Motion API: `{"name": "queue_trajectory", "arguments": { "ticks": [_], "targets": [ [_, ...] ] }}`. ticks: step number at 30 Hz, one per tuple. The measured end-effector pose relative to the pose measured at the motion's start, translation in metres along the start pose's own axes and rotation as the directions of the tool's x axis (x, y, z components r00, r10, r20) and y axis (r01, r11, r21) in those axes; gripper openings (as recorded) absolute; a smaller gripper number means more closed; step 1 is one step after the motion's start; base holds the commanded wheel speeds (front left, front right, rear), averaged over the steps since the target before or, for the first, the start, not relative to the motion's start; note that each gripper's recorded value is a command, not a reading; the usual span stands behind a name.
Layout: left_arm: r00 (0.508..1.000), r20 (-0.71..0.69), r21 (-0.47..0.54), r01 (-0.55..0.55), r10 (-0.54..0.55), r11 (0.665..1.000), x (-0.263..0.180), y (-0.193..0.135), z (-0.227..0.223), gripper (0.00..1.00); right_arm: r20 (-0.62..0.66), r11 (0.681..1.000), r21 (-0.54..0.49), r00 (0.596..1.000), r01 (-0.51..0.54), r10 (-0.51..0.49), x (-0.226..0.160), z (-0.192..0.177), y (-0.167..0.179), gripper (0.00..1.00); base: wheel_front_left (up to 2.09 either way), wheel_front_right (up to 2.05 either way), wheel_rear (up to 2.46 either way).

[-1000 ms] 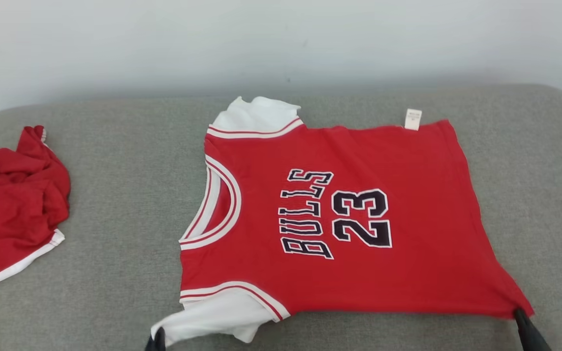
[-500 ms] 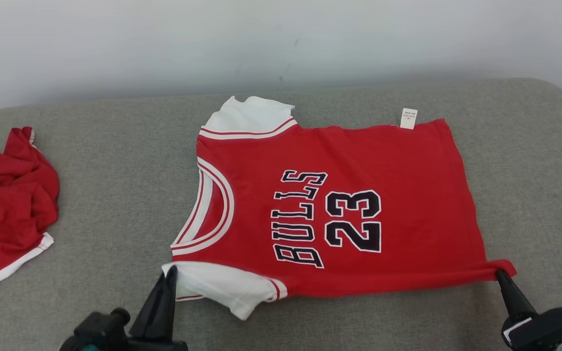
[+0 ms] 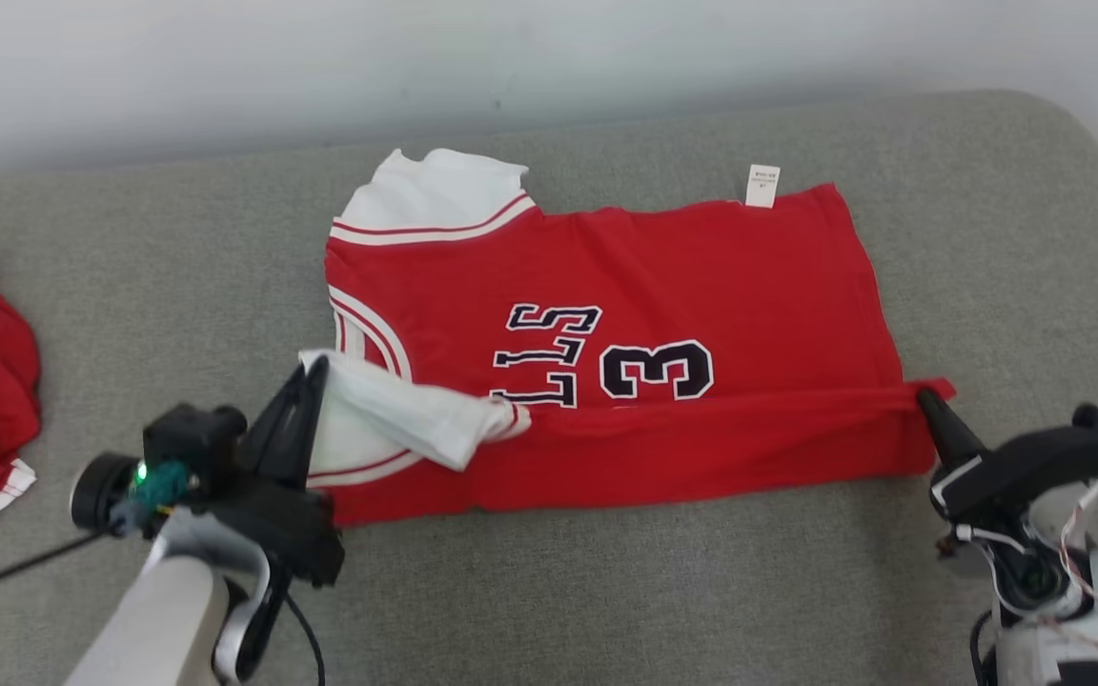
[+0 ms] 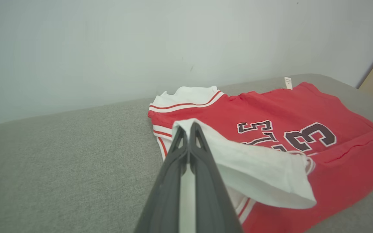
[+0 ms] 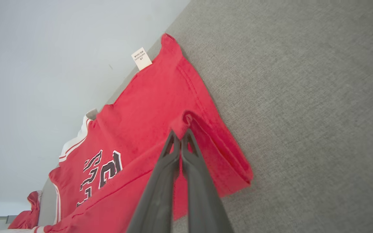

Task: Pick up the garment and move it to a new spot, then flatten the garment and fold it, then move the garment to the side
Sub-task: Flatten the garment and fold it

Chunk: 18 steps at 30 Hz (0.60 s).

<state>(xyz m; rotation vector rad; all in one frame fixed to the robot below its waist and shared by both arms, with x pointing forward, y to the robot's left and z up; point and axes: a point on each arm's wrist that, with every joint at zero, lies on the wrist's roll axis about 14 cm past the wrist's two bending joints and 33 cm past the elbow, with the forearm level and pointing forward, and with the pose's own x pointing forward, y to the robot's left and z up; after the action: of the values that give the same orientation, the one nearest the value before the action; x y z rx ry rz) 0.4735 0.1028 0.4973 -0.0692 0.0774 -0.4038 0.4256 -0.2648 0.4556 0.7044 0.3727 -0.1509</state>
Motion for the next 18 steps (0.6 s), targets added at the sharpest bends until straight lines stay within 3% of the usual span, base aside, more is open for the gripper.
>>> {"name": "queue_trajectory", "arguments": {
  "ticks": [8, 9, 10, 11, 12, 18],
  "targets": [
    [0.998, -0.066, 0.030, 0.012, -0.010, 0.999, 0.033, 0.010, -0.015, 0.00, -0.021, 0.999, -0.043, 1.000, 0.019, -0.020, 0.035, 0.007, 0.007, 0.00, 0.00, 0.00, 0.00],
    [0.997, -0.071, 0.028, 0.011, -0.009, 1.000, 0.035, 0.011, -0.018, 0.00, -0.019, 0.999, -0.051, 1.000, 0.019, -0.020, 0.037, 0.007, 0.008, 0.29, 0.00, 0.00, 0.00],
    [0.997, -0.073, 0.032, 0.012, -0.009, 0.999, 0.036, 0.010, -0.019, 0.00, -0.016, 0.998, -0.053, 1.000, 0.018, -0.019, 0.039, 0.007, 0.009, 0.87, 0.00, 0.00, 0.00],
    [0.997, -0.073, 0.032, 0.012, -0.009, 0.999, 0.036, 0.010, -0.019, 0.37, -0.016, 0.998, -0.053, 1.000, 0.018, -0.019, 0.039, 0.007, 0.009, 1.00, 0.00, 0.00, 0.00],
    [0.997, -0.072, 0.034, 0.010, -0.007, 0.999, 0.037, 0.011, -0.020, 1.00, -0.013, 0.998, -0.054, 1.000, 0.017, -0.018, 0.040, 0.007, 0.009, 1.00, 0.00, 0.00, 0.00],
    [0.999, -0.044, 0.029, -0.005, 0.006, 1.000, 0.034, 0.011, -0.017, 1.00, 0.016, 0.997, -0.073, 1.000, 0.013, -0.012, 0.036, 0.012, 0.009, 1.00, 0.00, 0.00, 0.00]
  ]
}}
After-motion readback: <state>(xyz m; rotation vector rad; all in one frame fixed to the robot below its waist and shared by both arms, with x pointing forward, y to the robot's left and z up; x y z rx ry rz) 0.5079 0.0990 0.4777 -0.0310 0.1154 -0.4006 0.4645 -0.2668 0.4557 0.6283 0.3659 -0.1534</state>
